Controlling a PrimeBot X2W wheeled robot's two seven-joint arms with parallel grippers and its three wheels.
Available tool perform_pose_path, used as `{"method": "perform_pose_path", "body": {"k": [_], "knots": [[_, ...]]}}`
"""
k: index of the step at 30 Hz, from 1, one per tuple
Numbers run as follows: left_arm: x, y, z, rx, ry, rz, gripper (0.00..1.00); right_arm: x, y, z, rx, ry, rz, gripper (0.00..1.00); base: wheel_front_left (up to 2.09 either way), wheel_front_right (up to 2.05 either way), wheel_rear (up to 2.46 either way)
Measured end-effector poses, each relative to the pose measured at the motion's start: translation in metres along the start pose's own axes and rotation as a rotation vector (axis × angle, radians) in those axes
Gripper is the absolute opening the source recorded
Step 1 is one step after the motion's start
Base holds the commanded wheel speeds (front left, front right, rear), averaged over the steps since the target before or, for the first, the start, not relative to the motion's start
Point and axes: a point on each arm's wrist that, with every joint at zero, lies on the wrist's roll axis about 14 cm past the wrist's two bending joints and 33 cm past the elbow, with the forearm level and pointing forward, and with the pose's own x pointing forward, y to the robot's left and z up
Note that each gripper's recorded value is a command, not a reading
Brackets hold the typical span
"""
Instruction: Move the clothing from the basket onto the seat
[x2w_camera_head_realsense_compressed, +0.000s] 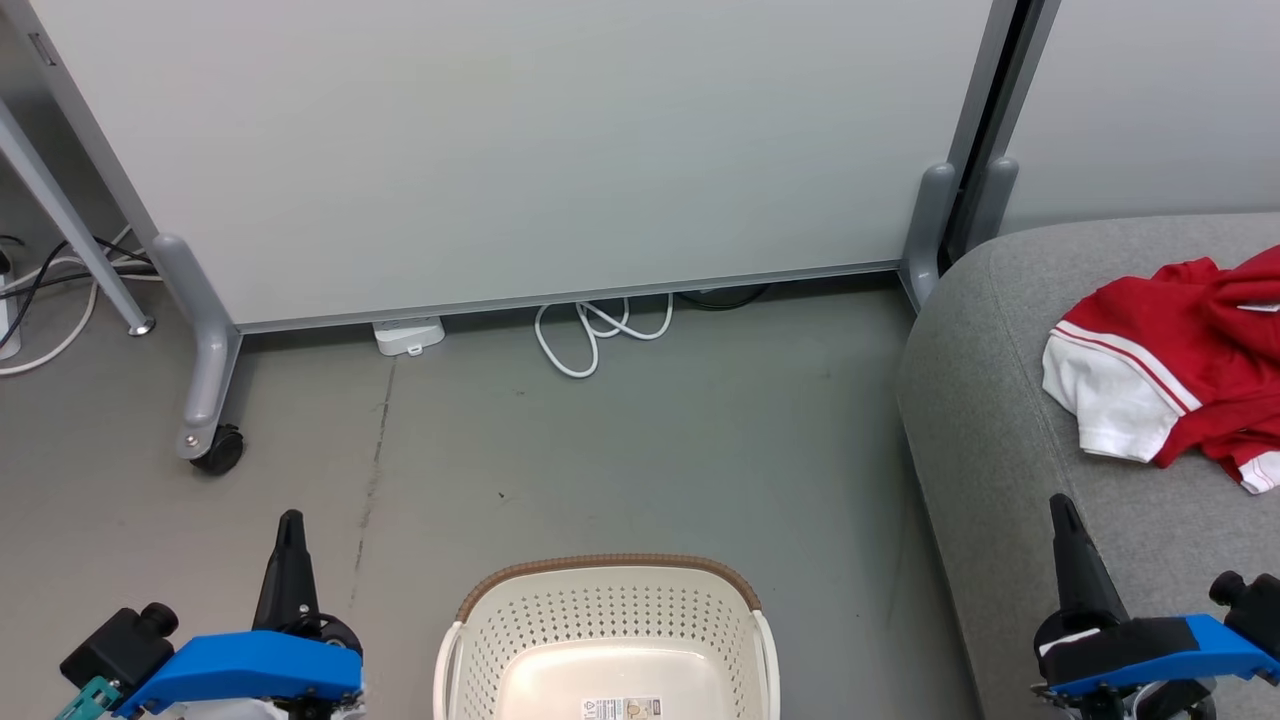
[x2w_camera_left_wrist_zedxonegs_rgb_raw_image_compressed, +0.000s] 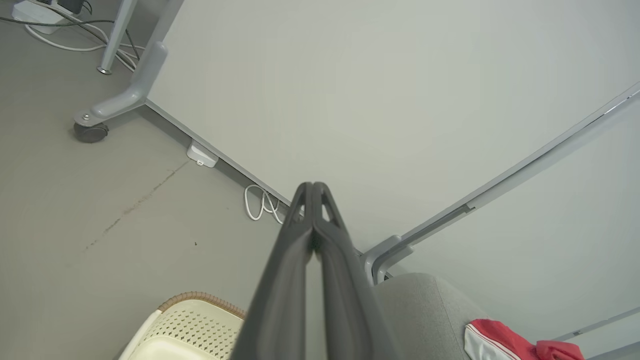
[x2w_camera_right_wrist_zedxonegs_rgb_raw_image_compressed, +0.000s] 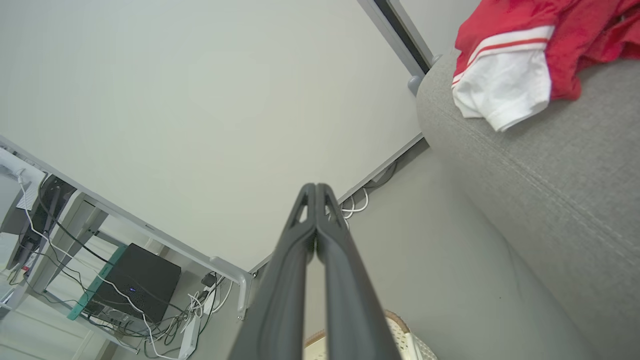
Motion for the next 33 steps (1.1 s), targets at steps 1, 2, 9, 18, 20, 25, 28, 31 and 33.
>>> {"method": "perform_pose_path", "body": {"k": [1, 2, 9, 18, 20, 25, 28, 31, 33], "knots": [[0.0002, 0.0000, 0.0001, -0.013, 0.001, 0.001, 0.00, 0.0000, -0.0002, -0.0001, 0.011, 0.003, -0.001, 0.00, 0.00, 0.00, 0.00], [0.0004, -0.0002, 0.0003, -0.026, 0.001, 0.001, 0.00, 0.0001, -0.0003, 0.0001, 0.026, 0.003, -0.002, 0.00, 0.00, 0.00, 0.00], [0.0022, -0.0015, 0.0013, -0.113, 0.006, 0.000, 0.00, 0.0011, -0.0003, 0.0018, 0.117, 0.004, -0.006, 0.00, 0.00, 0.00, 0.00], [0.0060, -0.0051, 0.0046, -0.219, 0.006, -0.009, 0.00, 0.0025, 0.0004, 0.0041, 0.224, 0.005, -0.006, 0.00, 0.00, 0.00, 0.00], [0.0065, -0.0054, 0.0051, -0.241, 0.006, -0.009, 0.00, 0.0026, 0.0006, 0.0047, 0.247, 0.003, -0.005, 0.00, 0.00, 0.00, 0.00], [0.0071, -0.0059, 0.0056, -0.294, 0.010, -0.013, 0.00, 0.0035, 0.0017, 0.0061, 0.302, 0.005, -0.002, 0.00, 0.00, 0.00, 0.00], [0.0076, -0.0063, 0.0064, -0.326, 0.010, -0.015, 0.00, 0.0036, 0.0017, 0.0066, 0.332, 0.005, -0.001, 0.00, 0.00, 0.00, 0.00], [0.0086, -0.0076, 0.0075, -0.355, 0.010, -0.019, 0.00, 0.0038, 0.0020, 0.0073, 0.365, 0.005, 0.000, 0.00, 0.00, 0.00, 0.00], [0.0089, -0.0081, 0.0078, -0.376, 0.010, -0.021, 0.00, 0.0038, 0.0020, 0.0075, 0.383, 0.006, 0.000, 0.00, 0.00, 0.00, 0.00]]}}
